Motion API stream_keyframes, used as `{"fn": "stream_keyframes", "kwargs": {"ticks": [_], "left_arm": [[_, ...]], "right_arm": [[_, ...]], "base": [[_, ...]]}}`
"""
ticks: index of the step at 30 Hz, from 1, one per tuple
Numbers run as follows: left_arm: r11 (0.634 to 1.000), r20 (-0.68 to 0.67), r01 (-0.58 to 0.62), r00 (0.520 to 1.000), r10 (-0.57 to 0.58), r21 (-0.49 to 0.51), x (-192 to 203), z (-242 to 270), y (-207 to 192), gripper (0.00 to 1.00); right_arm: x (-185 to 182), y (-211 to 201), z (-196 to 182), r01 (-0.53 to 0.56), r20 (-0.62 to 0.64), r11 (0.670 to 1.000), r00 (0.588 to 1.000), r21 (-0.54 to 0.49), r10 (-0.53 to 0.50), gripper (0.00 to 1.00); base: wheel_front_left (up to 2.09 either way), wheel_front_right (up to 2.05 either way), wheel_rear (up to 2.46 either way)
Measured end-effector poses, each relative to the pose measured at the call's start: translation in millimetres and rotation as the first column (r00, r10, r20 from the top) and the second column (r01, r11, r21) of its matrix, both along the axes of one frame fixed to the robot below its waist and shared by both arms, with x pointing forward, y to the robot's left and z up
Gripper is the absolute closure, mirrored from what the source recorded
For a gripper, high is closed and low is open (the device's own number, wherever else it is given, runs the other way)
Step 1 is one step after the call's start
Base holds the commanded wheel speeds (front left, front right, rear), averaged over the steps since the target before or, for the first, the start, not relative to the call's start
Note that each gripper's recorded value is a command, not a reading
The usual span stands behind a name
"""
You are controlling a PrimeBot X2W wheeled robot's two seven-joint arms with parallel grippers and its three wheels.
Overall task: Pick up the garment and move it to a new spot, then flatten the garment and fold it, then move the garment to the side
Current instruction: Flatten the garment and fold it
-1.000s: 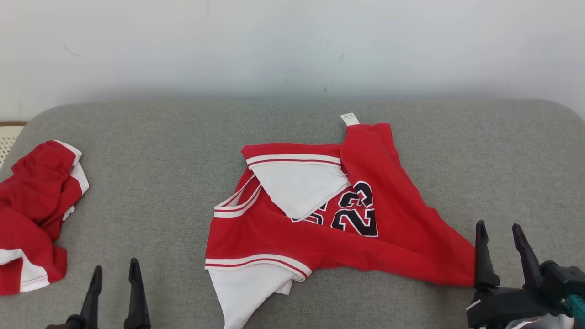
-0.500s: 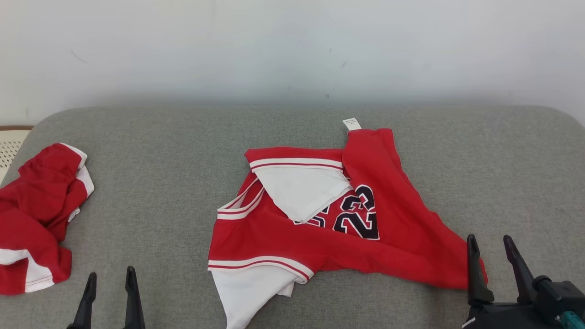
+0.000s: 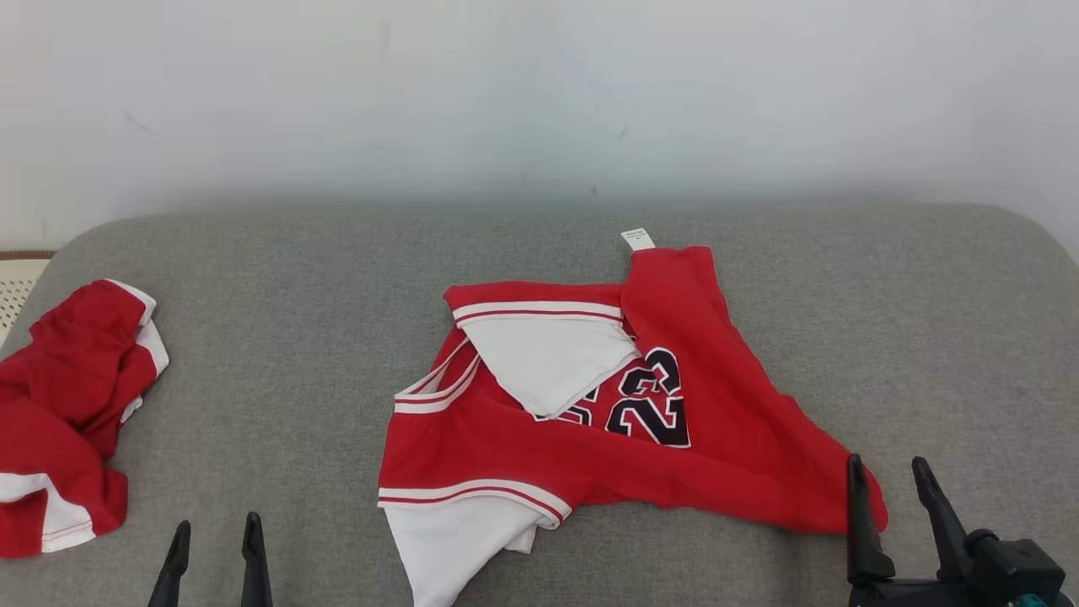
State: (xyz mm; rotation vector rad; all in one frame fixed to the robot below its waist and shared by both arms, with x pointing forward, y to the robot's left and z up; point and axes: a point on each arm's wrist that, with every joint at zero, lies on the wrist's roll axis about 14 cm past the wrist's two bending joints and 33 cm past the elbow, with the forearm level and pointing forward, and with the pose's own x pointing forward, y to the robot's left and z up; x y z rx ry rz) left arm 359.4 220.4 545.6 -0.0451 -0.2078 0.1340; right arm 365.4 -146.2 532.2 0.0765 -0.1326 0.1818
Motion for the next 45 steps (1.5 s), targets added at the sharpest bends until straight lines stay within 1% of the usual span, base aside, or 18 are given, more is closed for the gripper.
{"fn": "stream_keyframes", "kwargs": {"ticks": [7, 19, 45], "left_arm": [[1.0, 0.01, 0.012, 1.0, -0.012, 0.01, -0.9, 3.6, -2.6, 0.0], [1.0, 0.01, 0.014, 1.0, -0.015, 0.01, -1.9, 3.4, -3.2, 0.0], [1.0, 0.004, 0.017, 1.0, -0.017, 0.013, 0.3, 1.7, -4.7, 0.0]], "right_arm": [[-2.5, 7.4, -0.2, -0.026, -0.003, 1.0, 1.0, 0.013, 0.026, 0.0], [-2.0, 9.7, -0.7, -0.037, -0.005, 0.999, 0.999, 0.012, 0.037, 0.0], [1.4, 8.5, 0.0, -0.034, 0.002, 0.999, 0.999, 0.006, 0.034, 0.0]], "base": [[0.0, 0.0, 0.0], [0.0, 0.0, 0.0], [0.0, 0.0, 0.0]]}}
